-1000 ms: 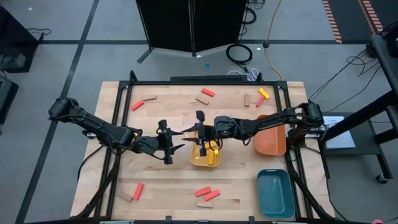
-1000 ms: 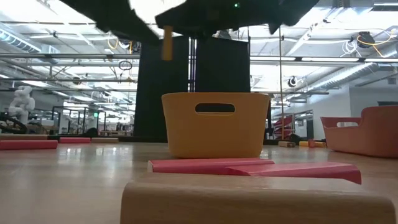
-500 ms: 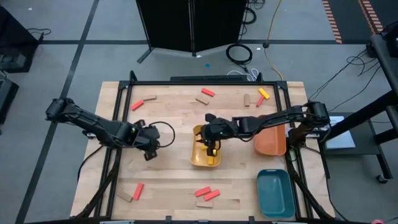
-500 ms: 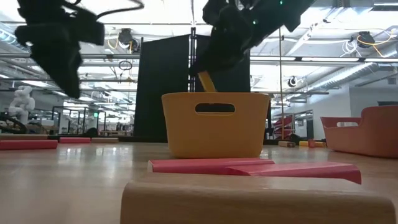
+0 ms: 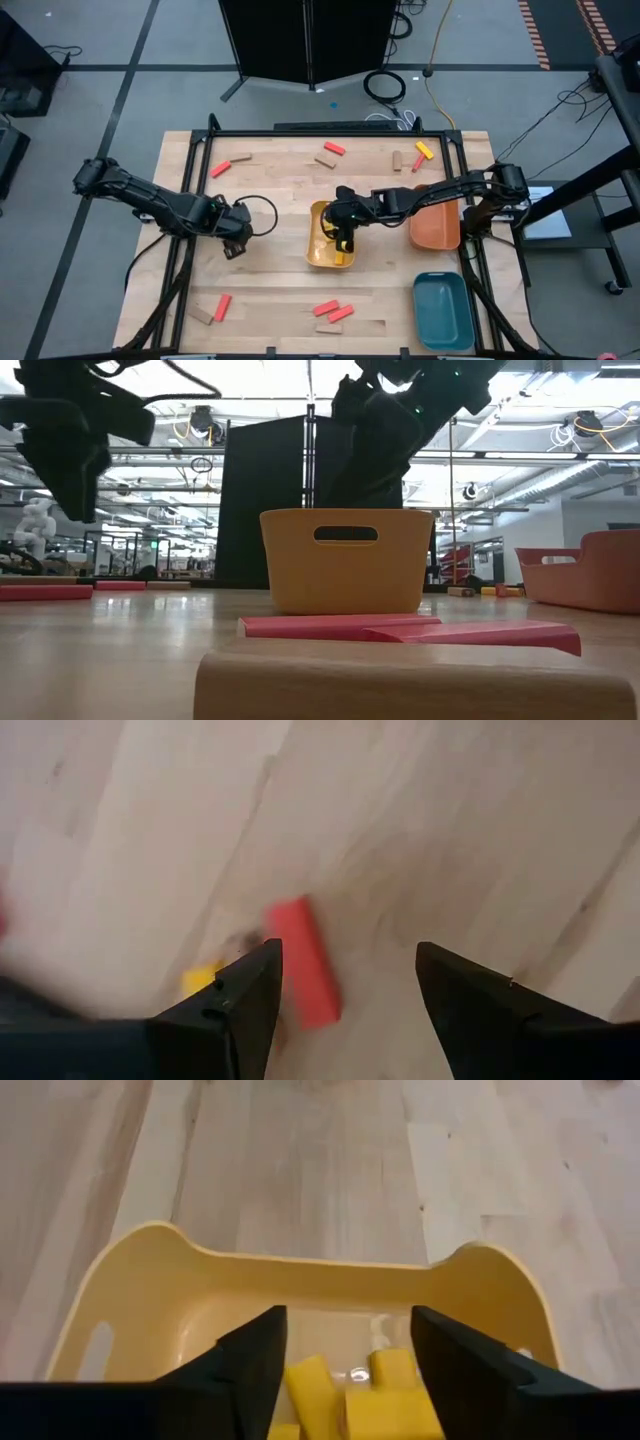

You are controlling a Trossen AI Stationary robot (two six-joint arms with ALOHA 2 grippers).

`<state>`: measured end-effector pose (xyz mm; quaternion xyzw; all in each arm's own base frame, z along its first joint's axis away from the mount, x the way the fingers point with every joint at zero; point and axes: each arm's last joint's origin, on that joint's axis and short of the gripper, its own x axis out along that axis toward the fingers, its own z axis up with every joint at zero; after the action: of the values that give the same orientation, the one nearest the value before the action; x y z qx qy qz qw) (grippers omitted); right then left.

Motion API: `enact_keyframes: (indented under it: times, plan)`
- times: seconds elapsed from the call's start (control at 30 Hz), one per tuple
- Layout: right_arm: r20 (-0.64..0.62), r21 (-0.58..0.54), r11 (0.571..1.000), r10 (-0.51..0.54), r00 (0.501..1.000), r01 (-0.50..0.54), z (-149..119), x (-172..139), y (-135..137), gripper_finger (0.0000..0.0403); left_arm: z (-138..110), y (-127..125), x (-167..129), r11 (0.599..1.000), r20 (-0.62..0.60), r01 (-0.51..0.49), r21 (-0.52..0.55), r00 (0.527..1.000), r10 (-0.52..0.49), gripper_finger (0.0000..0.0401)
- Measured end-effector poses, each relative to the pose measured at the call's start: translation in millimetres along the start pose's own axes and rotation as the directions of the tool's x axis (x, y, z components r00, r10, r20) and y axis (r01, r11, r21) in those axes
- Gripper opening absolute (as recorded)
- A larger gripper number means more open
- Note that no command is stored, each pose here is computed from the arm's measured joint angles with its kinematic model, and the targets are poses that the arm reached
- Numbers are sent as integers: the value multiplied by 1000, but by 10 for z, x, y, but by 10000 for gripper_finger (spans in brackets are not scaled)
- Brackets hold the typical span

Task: Sort blocks
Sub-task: Put the yellow wooden block into the yellow bin

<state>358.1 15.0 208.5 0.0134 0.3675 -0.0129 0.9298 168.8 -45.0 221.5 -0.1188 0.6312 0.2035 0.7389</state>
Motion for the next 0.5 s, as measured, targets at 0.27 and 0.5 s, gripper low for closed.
enact_keyframes:
  times: [0.27, 0.5]
  plan:
    - [7, -43, 999, 0, 1000, 0, 7, -1, 0, 244, -121, 212, 42, 963, -154, -199, -179, 973, 173, 228]
    - [9, -44, 999, 2, 1000, -2, 8, -2, 9, 241, 41, 399, 208, 938, -266, -265, -224, 942, 203, 217]
